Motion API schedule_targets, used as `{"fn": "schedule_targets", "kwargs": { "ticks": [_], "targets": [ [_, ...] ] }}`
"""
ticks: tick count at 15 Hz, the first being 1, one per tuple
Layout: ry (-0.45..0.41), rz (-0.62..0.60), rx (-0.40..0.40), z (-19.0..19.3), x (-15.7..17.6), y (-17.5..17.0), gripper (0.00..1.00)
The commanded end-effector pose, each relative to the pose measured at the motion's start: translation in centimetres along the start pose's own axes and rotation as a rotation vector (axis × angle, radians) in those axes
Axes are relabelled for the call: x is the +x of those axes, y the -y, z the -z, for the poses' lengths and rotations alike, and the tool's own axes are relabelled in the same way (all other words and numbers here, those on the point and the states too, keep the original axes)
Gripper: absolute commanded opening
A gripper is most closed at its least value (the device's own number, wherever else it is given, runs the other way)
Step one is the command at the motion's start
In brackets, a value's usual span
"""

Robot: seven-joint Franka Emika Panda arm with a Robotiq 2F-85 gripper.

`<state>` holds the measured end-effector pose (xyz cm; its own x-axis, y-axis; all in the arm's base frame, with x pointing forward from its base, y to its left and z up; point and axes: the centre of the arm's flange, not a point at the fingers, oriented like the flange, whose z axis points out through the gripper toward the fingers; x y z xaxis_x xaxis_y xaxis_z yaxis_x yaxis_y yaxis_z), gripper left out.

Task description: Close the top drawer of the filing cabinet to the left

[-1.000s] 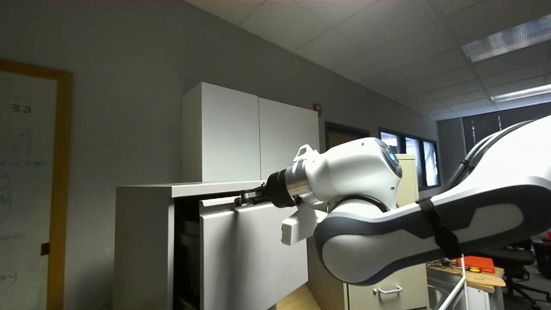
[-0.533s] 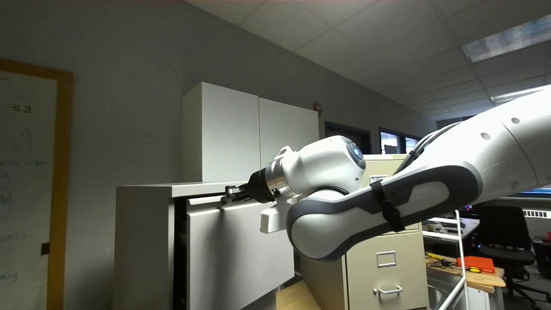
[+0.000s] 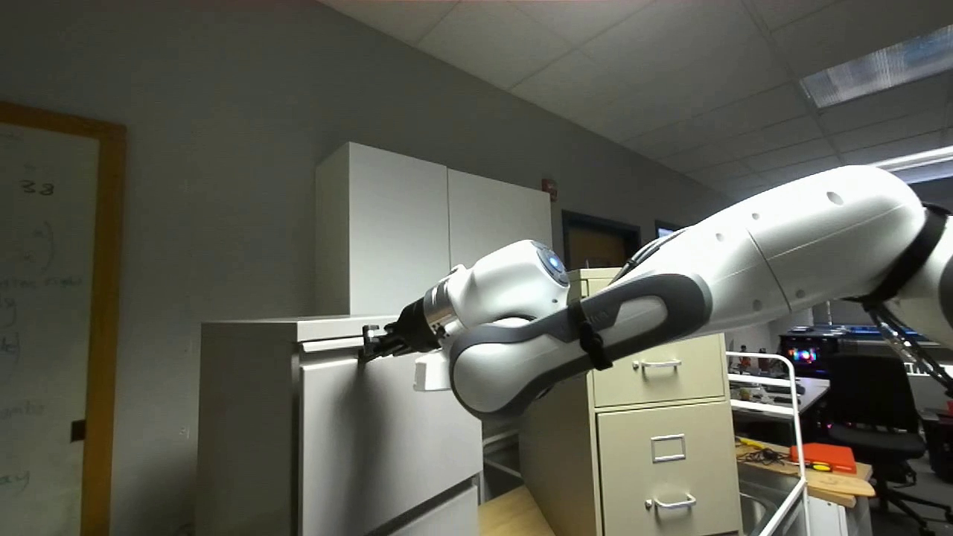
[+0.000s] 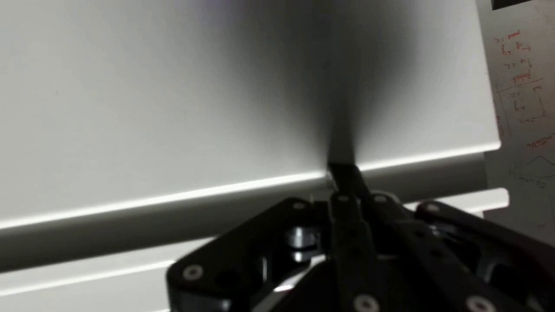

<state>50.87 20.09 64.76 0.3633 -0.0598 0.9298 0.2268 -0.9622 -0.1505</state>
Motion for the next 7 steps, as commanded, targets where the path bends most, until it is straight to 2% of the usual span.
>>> {"fn": "schedule_targets", "kwargs": {
  "ticks": [1, 3, 7],
  "targets": [
    [0.045, 0.004, 0.025, -5.1, 2.5, -0.8, 0.0],
    [0.064, -0.017, 0.036, -6.2, 3.0, -1.1, 0.0],
    [0.104, -0.014, 0.016, -5.8, 3.3, -1.3, 0.0]
  ]
}}
